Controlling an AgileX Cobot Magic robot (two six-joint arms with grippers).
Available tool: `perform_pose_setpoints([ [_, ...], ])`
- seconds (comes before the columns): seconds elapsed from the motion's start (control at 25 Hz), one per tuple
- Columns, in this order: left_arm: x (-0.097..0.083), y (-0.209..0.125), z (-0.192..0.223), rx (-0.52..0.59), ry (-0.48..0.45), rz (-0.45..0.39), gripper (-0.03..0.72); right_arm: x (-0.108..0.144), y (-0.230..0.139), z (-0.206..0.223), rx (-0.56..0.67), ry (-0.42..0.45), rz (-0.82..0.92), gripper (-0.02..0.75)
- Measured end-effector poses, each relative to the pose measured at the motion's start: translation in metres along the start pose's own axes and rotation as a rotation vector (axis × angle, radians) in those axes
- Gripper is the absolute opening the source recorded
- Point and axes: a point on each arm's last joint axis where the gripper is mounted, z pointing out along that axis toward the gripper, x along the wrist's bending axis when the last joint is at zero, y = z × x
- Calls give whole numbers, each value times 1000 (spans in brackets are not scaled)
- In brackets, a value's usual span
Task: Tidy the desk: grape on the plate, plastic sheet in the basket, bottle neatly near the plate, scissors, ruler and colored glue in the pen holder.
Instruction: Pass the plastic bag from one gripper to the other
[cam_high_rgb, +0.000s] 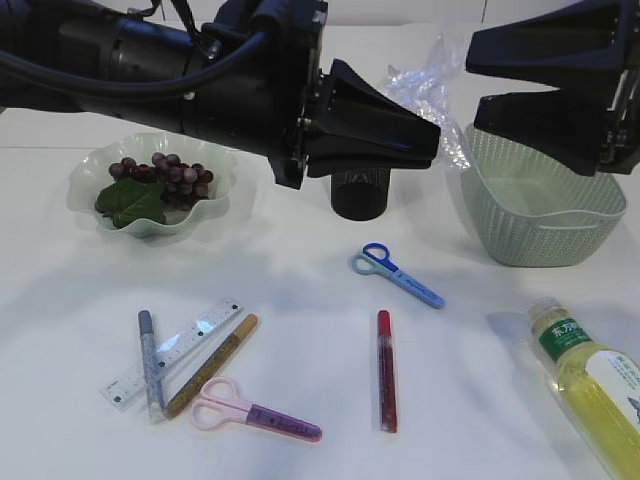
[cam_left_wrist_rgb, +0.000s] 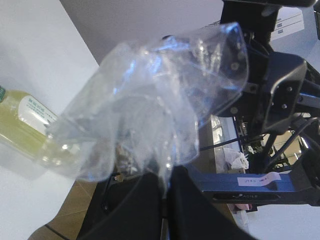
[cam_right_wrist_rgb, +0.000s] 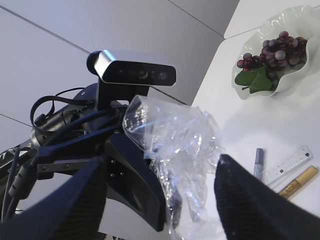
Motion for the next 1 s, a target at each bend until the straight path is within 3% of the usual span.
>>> perform_pose_setpoints([
  [0.4,-1,0,1,1,-1,2,-6,-1,0,0,-4,-8,-6,599],
  [1.0,-3,2,1,-6,-8,6,-6,-7,1,4,-12,-20,-9,604],
])
